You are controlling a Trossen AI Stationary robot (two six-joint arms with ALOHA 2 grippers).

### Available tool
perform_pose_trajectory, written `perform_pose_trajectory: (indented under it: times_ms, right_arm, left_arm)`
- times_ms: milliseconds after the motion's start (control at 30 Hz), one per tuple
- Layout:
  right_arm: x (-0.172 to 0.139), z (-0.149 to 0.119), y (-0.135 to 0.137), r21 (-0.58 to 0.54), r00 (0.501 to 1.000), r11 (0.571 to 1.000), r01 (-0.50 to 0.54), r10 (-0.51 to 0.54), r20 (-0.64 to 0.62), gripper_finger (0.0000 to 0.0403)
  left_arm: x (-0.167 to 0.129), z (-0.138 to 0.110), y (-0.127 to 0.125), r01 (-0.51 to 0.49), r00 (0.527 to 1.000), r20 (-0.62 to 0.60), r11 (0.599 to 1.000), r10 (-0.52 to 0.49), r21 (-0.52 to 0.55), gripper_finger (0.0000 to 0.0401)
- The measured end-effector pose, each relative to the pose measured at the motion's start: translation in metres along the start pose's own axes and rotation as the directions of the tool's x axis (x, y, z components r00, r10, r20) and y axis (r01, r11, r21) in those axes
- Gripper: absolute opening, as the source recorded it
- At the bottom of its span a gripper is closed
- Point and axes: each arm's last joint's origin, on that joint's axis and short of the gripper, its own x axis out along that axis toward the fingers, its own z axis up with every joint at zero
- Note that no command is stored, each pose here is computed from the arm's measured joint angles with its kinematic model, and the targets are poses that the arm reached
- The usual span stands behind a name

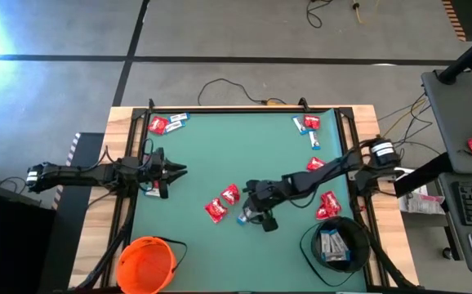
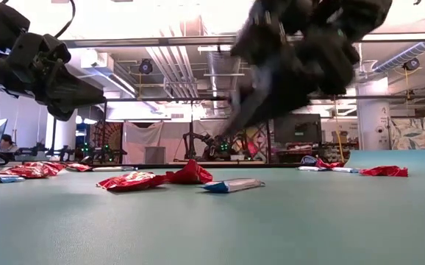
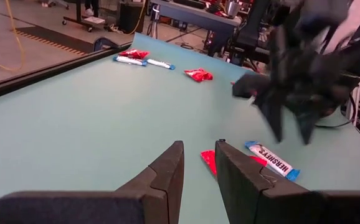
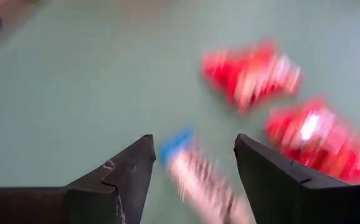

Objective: Sort candy by brand, put in halloween buckets
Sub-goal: Put the white chocolate into the black bucket

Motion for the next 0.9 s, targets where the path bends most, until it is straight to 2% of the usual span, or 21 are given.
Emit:
perform_pose_trajectory:
  times_ms: [67,233,433,533,733,900]
  right_arm:
    - [-0.001,0.001,-0.001,-0.029,0.997,1.0,0.007,-0.005,0.071,0.0216]
    - [0.015,-0.035,0.0,-0.045,0.994,0.998,-0.049,0.053,0.1,0.0214]
    - [0.021,-0.039,-0.009,-0.131,0.991,0.99,-0.049,0.064,0.115,0.0214]
    - [0.019,-0.033,-0.018,-0.151,0.979,0.982,-0.114,0.137,0.151,0.0214]
    - [0.029,-0.051,-0.035,-0.182,0.971,0.964,-0.195,0.216,0.104,0.0214]
    - [0.044,-0.063,-0.04,-0.214,0.956,0.94,-0.266,0.285,0.063,0.0215]
  left_arm:
    - [0.0,0.0,0.0,0.0,1.0,-0.001,1.0,0.0,0.0,0.0076]
    - [0.001,0.0,0.0,-0.002,1.0,-0.006,1.0,0.002,0.001,0.0076]
    - [0.001,-0.001,0.0,-0.004,1.0,-0.013,1.0,0.004,0.003,0.0076]
    - [0.001,-0.002,0.0,-0.005,1.0,-0.02,1.0,0.005,0.004,0.0076]
    - [0.002,-0.002,0.0,-0.007,1.0,-0.025,1.0,0.007,0.005,0.0076]
    - [0.002,-0.002,0.0,-0.008,1.0,-0.027,1.0,0.008,0.005,0.0076]
